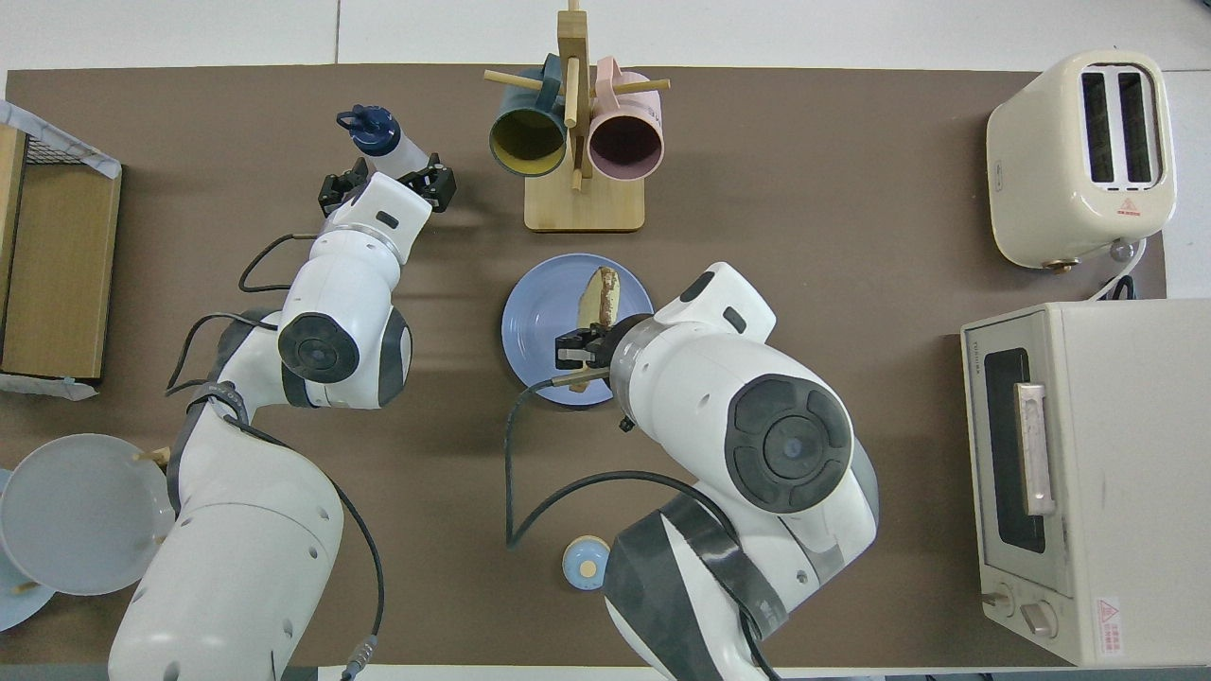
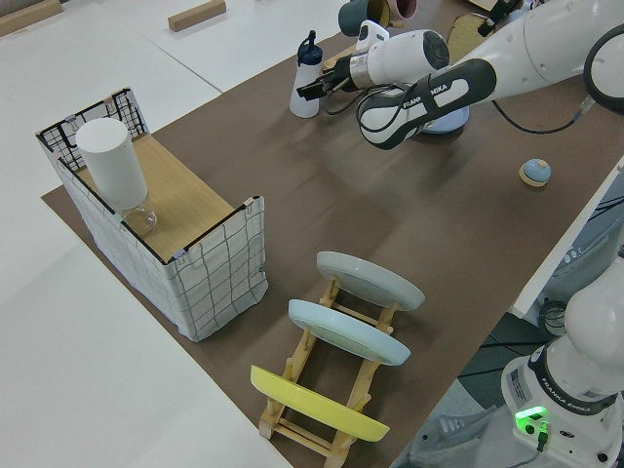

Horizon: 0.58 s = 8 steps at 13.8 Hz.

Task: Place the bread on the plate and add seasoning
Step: 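Lower the bread slice onto the blue plate while the left gripper grasps the bottle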

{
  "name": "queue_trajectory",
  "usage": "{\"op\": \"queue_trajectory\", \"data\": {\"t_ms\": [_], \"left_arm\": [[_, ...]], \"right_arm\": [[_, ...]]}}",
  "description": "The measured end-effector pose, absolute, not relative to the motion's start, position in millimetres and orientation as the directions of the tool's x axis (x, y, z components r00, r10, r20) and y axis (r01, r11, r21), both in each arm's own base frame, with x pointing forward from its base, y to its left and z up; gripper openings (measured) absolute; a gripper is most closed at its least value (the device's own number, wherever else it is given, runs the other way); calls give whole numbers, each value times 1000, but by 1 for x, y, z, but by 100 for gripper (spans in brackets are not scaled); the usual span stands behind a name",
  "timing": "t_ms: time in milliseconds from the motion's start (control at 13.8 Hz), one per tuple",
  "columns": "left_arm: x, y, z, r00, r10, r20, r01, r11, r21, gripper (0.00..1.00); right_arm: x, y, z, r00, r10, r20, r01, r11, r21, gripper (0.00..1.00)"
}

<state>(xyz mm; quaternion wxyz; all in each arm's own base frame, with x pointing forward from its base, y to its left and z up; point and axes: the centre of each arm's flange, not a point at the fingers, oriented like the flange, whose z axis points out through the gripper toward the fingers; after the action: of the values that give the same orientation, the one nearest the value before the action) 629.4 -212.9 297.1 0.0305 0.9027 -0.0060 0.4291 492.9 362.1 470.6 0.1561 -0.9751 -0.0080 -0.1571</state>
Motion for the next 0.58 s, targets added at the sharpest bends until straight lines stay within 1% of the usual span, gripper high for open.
{"op": "queue_trajectory", "data": {"t_ms": [217,362,579], "left_arm": [[635,-206,295,631,19,776,-25,-999,45,100],[638,-205,291,631,15,776,-24,-999,39,100],[641,-207,292,625,14,780,-26,-999,39,100]], "right_arm": [[499,380,433,956,-95,278,17,-926,-377,7],[495,388,430,958,-88,274,27,-920,-392,7],[493,390,425,954,-12,300,106,-921,-374,7]]}}
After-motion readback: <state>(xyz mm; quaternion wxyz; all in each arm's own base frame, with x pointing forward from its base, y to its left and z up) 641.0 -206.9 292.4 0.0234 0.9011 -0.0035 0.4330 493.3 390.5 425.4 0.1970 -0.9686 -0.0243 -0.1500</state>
